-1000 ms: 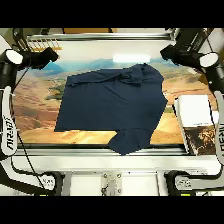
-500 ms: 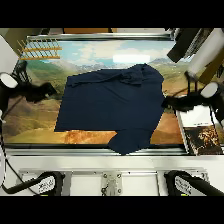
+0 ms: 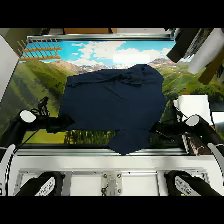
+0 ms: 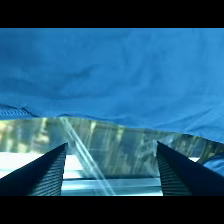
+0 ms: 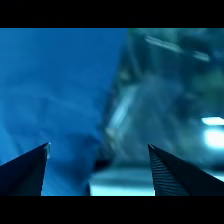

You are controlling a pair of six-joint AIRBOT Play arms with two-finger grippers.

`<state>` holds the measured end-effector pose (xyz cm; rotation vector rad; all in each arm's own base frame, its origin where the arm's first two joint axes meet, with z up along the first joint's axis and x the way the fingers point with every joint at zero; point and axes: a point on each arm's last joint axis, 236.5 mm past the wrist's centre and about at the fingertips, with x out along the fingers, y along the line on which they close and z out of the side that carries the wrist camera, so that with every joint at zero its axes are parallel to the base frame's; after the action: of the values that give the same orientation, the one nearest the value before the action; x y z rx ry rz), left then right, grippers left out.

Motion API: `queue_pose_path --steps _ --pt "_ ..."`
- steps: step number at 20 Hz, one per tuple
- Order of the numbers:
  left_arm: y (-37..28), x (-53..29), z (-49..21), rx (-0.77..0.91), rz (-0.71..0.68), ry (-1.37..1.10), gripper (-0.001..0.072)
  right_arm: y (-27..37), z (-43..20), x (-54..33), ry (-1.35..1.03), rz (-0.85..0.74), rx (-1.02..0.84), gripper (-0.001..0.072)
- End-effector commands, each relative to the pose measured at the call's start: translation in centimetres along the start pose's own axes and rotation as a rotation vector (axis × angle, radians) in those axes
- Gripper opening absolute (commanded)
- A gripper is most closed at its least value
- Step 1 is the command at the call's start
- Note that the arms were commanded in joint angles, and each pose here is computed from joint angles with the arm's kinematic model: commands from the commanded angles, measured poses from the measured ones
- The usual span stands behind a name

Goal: Fold the clothes and pants, and hang the long-sleeved shirts on hangers.

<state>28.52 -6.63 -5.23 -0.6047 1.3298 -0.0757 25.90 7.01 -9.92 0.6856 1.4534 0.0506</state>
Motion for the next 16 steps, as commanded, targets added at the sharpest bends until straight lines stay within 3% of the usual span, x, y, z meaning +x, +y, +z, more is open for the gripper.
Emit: queue_pose_path --steps 1,3,12,15,16 --pt "-0.5 -0.1 -0.7 -0.015 -0.031 -0.025 0.0572 1.0 1.4 1.1 -0.056 0.069 0.029 0.0668" --pt "-0.7 -0.5 -0.5 -0.008 -0.035 -0.04 0.0572 1.6 1.7 1.6 -0.055 0.102 0.022 0.0576" --pt "-0.8 -0.6 0.0 -0.007 -0.036 -0.062 0.0572 3.0 0.9 3.7 -0.02 0.127 -0.021 0.056" --pt "-0.5 -0.6 0.1 -0.003 -0.028 -0.063 0.0572 3.3 0.6 3.7 -0.014 0.129 -0.093 0.0111" --pt "0.2 -0.7 0.2 -0.011 -0.008 -0.067 0.0572 3.3 0.4 3.6 -0.009 0.128 -0.117 0.0018"
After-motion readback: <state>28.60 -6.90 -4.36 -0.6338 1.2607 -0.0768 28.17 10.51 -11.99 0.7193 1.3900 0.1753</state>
